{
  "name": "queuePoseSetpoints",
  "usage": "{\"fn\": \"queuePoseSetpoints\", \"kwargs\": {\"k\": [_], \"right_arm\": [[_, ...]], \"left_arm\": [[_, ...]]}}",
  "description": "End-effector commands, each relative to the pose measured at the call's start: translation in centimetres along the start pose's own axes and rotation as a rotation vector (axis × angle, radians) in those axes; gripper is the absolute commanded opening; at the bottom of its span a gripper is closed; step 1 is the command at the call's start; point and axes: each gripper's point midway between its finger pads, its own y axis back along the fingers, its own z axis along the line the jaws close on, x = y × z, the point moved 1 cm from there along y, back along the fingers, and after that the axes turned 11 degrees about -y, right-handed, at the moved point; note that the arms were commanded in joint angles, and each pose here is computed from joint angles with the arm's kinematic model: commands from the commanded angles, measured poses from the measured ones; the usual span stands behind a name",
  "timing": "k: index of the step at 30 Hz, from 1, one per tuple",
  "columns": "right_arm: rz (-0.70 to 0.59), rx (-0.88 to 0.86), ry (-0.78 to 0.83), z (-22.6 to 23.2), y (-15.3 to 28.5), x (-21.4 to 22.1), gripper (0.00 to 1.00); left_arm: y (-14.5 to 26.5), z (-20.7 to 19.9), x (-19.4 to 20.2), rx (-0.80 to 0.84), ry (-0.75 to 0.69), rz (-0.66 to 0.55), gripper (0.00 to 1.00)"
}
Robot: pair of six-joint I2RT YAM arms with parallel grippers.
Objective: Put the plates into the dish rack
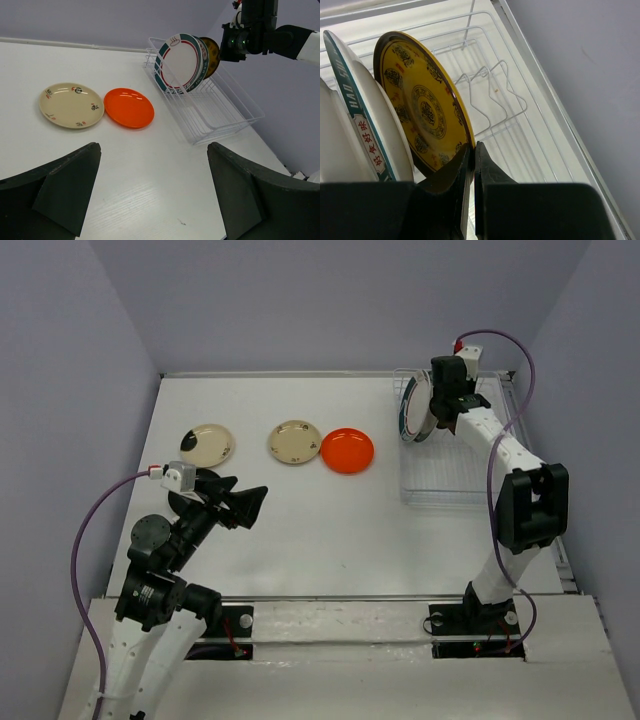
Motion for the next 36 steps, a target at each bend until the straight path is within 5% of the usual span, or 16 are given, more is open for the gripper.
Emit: {"fn": "queuePoseSetpoints", "kwargs": {"k": [1,5,14,21,24,31,36], "right_arm": [[-0.027,-0.004,-0.035,0.8,0.6,-0.6,0.07],[-0.007,-0.044,-0.076,1.4,0.9,-0.2,0.15],[-0.063,-0.089,-0.159,0.3,3.5,-3.5,0.50],[-0.115,-0.125,-0.191,-2.5,7.0,-5.7,0.50],[-0.085,-0.303,-0.257,-1.6,9.7,-5.5,0.51],[0.187,-1.032,-0.250,13.3,23.6,2.3,0.72],[0.373,-1.268,-0.210,21.9,30.0,8.6,0.74]], "left_arm": [[0.2,-0.5,-1.8,0.015,-0.021,-0.052,0.99],[0.1,-0.5,-1.7,0.016,-0.019,-0.048,0.99],[0.1,-0.5,-1.7,0.017,-0.020,-0.046,0.99],[0.1,-0.4,-1.7,0.011,-0.020,-0.047,0.99],[0.0,-0.2,-1.6,-0.001,-0.018,-0.044,0.99],[-0.4,1.3,-1.9,-0.097,-0.021,-0.028,0.99],[0.1,2.5,-3.9,-0.188,-0.051,-0.061,0.99]]}}
